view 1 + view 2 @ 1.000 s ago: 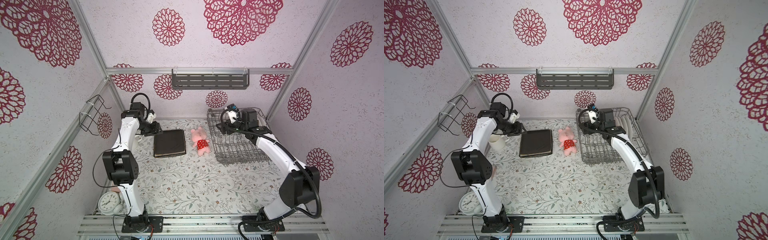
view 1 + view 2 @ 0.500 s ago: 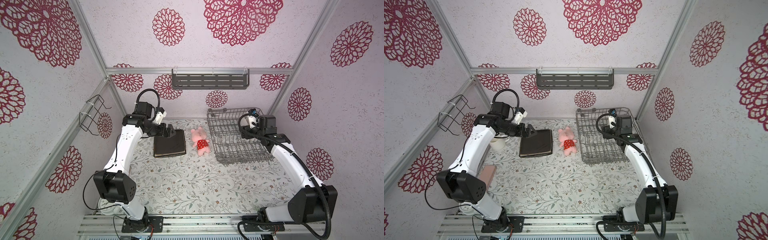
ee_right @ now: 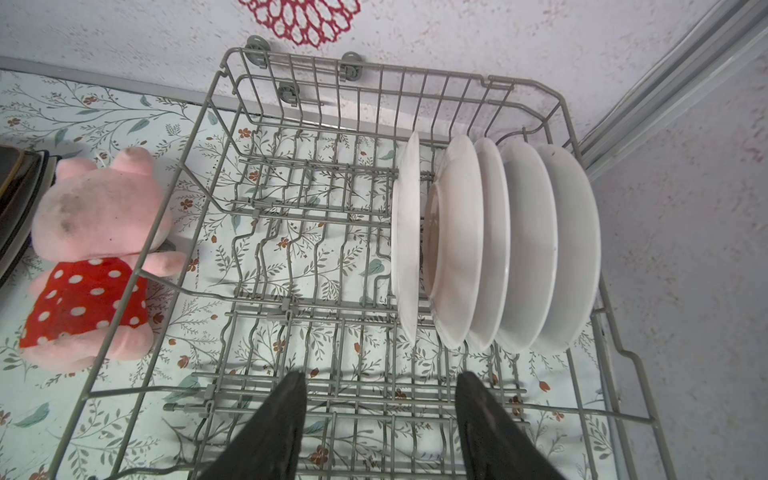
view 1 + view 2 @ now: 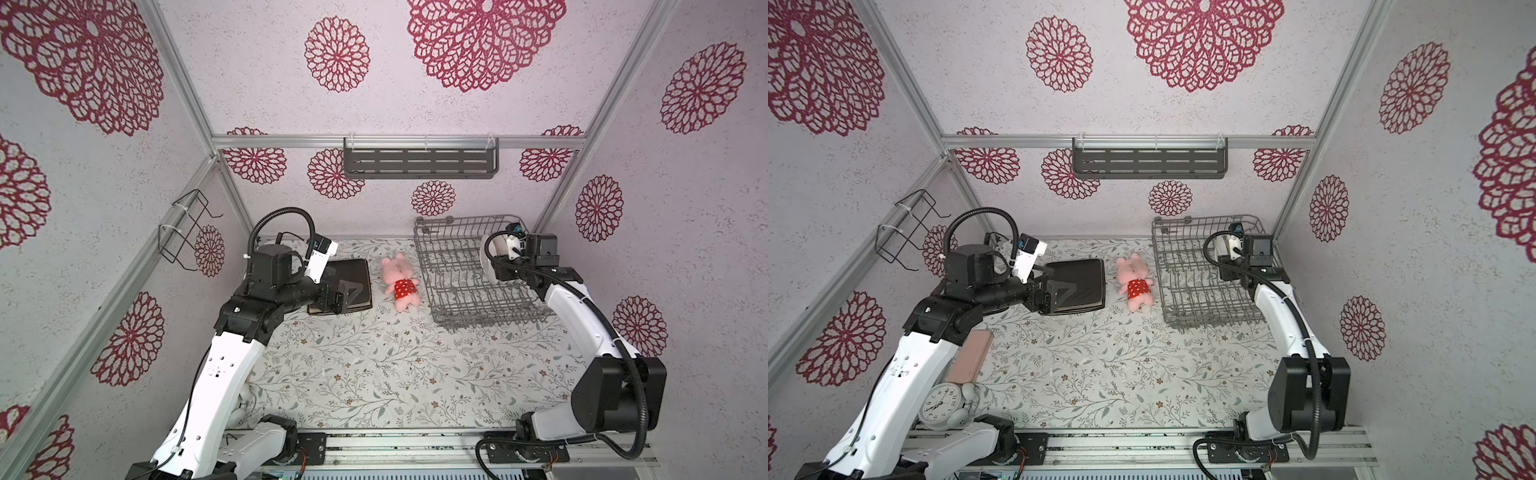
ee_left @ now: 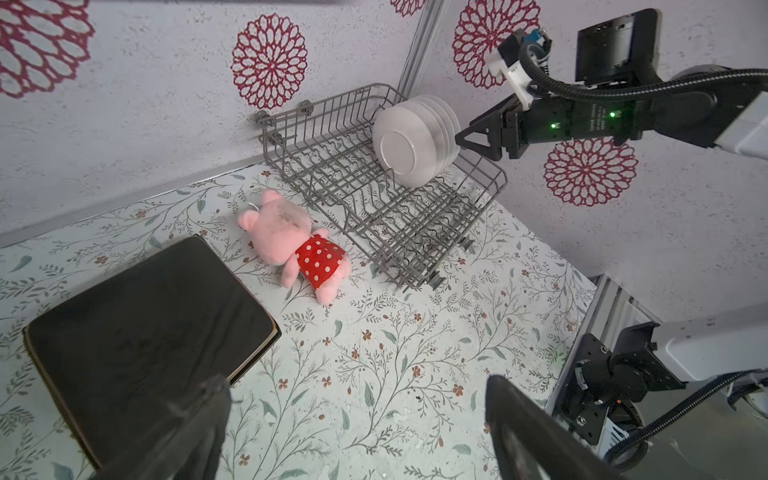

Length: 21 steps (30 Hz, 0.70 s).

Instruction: Unload the plates from the dish rack

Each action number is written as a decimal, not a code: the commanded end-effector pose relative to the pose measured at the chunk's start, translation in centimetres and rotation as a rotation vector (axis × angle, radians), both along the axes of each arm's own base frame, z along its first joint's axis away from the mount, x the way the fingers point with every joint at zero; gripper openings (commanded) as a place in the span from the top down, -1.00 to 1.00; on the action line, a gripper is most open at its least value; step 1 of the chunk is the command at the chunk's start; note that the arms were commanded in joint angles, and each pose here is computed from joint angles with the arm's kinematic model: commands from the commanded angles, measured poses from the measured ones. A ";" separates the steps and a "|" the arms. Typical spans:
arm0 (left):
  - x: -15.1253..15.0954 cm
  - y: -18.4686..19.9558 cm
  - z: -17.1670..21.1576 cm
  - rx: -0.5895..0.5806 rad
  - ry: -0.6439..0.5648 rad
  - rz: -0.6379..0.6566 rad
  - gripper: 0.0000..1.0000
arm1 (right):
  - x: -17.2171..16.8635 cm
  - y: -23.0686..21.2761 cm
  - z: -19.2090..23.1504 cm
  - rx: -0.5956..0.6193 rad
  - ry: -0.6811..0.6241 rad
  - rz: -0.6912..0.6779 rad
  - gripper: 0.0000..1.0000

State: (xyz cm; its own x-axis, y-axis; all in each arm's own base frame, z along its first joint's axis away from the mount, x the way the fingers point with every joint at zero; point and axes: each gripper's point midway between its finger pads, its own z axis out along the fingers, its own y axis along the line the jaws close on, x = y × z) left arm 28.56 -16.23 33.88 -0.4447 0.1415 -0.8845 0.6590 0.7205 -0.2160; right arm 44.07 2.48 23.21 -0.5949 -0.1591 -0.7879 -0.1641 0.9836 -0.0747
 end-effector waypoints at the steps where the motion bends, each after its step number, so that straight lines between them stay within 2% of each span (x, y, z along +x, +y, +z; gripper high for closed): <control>1: -1.0 -0.4 1.1 -0.054 -0.150 -0.026 -0.95 | 1.2 -0.5 0.7 -0.005 -0.047 0.002 -0.19; 4: -2.4 0.9 0.9 -0.033 -0.234 0.024 -0.95 | 1.8 -1.0 0.4 -0.003 -0.055 -0.008 -0.19; 6: -3.2 2.0 0.1 0.027 -0.265 0.053 -0.95 | 2.2 -1.1 0.1 0.001 -0.057 -0.007 -0.21; 10: -4.2 4.8 -1.8 0.164 -0.270 0.156 -0.95 | 3.1 -0.9 -0.7 0.001 -0.059 0.011 -0.27; 13: -4.9 6.2 -3.0 0.185 -0.266 0.229 -0.95 | 3.6 -0.8 -1.3 0.000 -0.056 0.022 -0.32; 17: -6.1 10.2 -3.5 0.222 -0.361 0.438 -0.95 | 4.1 -0.8 -2.2 0.002 -0.045 0.026 -0.38; 20: -7.7 14.2 -3.5 0.229 -0.441 0.651 -0.95 | 4.2 -0.9 -2.7 -0.004 -0.032 0.031 -0.40; 21: -8.3 14.4 -3.3 0.211 -0.473 0.659 -0.95 | 4.3 -0.9 -2.7 -0.007 -0.029 0.032 -0.40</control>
State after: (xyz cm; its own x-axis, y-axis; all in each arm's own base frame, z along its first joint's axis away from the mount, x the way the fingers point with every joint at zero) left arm 20.95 -5.39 29.61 -0.1471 0.1726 -0.9739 0.2714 0.9539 0.1281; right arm 47.69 1.71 18.93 -0.6083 -0.1655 -0.7762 -0.1779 0.9816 -0.0699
